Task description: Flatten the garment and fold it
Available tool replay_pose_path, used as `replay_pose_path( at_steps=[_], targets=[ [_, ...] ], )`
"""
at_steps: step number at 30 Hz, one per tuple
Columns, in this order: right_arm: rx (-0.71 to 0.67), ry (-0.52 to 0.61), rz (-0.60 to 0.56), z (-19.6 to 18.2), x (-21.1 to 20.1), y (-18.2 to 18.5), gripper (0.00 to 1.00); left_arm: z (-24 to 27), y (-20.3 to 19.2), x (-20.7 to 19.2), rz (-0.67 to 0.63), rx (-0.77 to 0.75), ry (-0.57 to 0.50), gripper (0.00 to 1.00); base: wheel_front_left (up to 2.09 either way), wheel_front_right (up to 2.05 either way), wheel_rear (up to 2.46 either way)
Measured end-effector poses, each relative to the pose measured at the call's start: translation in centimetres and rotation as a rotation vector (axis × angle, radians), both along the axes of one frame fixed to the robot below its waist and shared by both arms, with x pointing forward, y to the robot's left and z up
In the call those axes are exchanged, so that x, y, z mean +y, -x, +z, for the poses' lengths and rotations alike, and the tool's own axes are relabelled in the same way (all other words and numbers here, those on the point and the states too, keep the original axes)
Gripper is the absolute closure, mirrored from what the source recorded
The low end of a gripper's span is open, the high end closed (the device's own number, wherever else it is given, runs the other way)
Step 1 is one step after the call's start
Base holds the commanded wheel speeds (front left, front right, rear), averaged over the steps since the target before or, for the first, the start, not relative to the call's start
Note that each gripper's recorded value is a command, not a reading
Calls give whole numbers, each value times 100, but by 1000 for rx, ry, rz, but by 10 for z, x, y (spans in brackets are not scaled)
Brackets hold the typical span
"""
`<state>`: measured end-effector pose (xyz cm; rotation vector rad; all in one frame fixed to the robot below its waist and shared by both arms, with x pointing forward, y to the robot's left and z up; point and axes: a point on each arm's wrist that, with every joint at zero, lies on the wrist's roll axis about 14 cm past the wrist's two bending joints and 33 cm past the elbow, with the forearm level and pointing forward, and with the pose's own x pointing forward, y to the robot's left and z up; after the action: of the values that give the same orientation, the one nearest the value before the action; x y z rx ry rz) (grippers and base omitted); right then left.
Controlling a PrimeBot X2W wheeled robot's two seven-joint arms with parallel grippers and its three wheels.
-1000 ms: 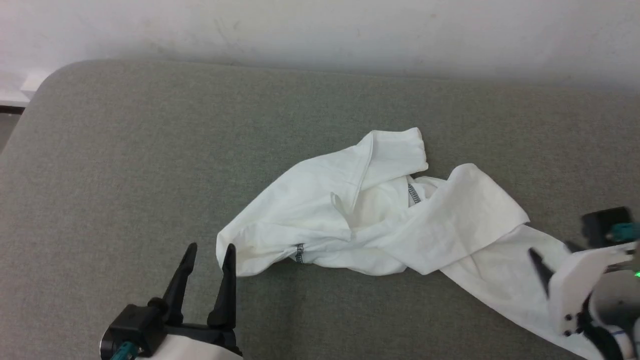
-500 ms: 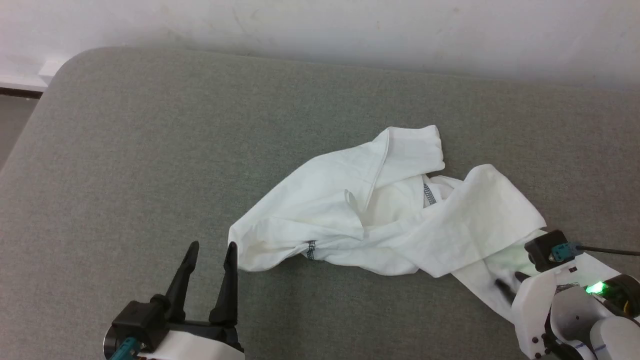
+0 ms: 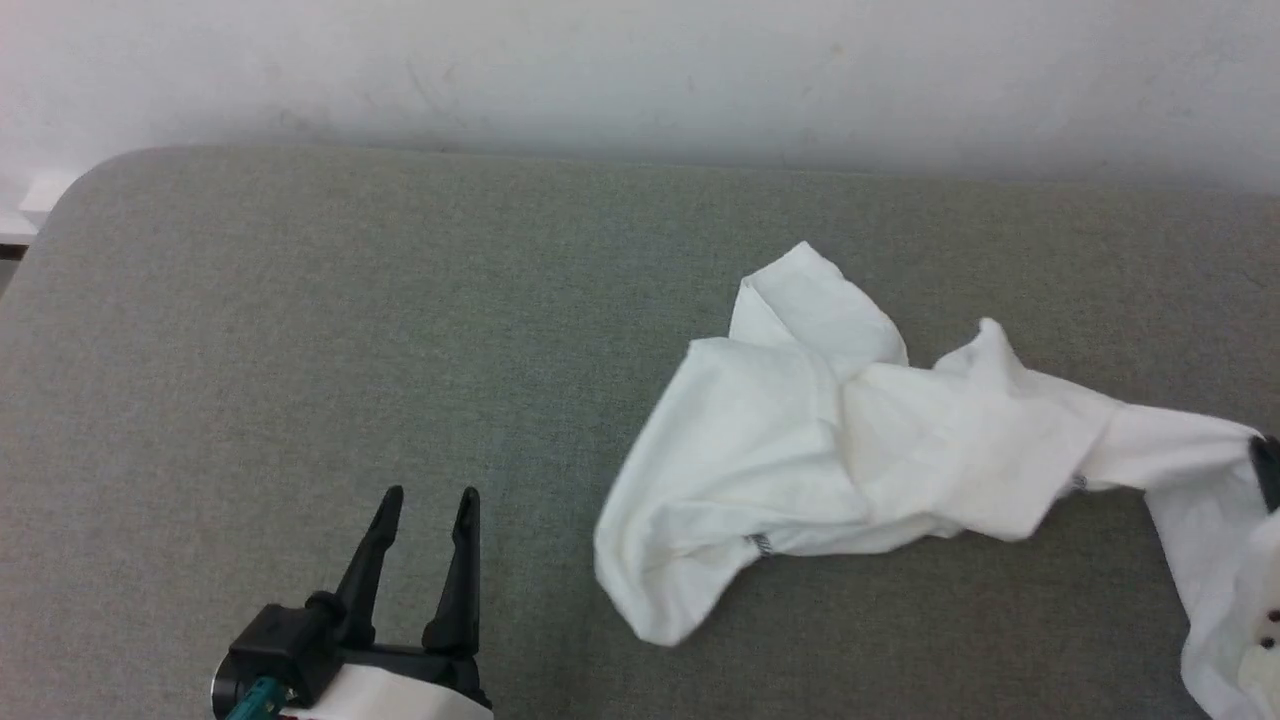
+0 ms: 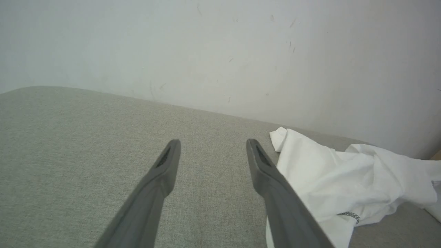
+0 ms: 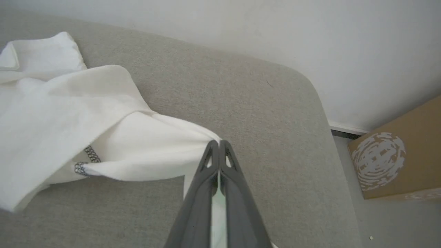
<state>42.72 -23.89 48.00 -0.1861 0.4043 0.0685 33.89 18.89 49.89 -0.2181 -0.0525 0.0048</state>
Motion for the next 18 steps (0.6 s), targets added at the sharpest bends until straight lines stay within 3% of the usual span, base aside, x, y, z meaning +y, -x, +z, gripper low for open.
replay_pose_path(
  at_steps=[4,9,10,11,14,18],
  targets=[
    [106,23,-114,-29,-33,38,100,-3,-2,-4,-12,8,2,0,0,0,0],
    [246,-53,-171,-76,-25,81,100,-8,-3,-4,-15,26,3,0,0,0,0],
    [251,-67,-171,-80,-20,83,22,-9,-4,-5,-18,28,4,0,0,0,0],
    [247,-76,-167,-82,-16,84,0,-9,-4,-5,-21,29,4,0,0,0,0],
    [196,-111,-168,-80,-7,80,0,-10,-6,-6,-25,31,4,0,0,0,0],
    [-8,-133,-174,-45,-5,59,0,-8,-6,-7,-30,23,4,0,0,0,0]
  ],
)
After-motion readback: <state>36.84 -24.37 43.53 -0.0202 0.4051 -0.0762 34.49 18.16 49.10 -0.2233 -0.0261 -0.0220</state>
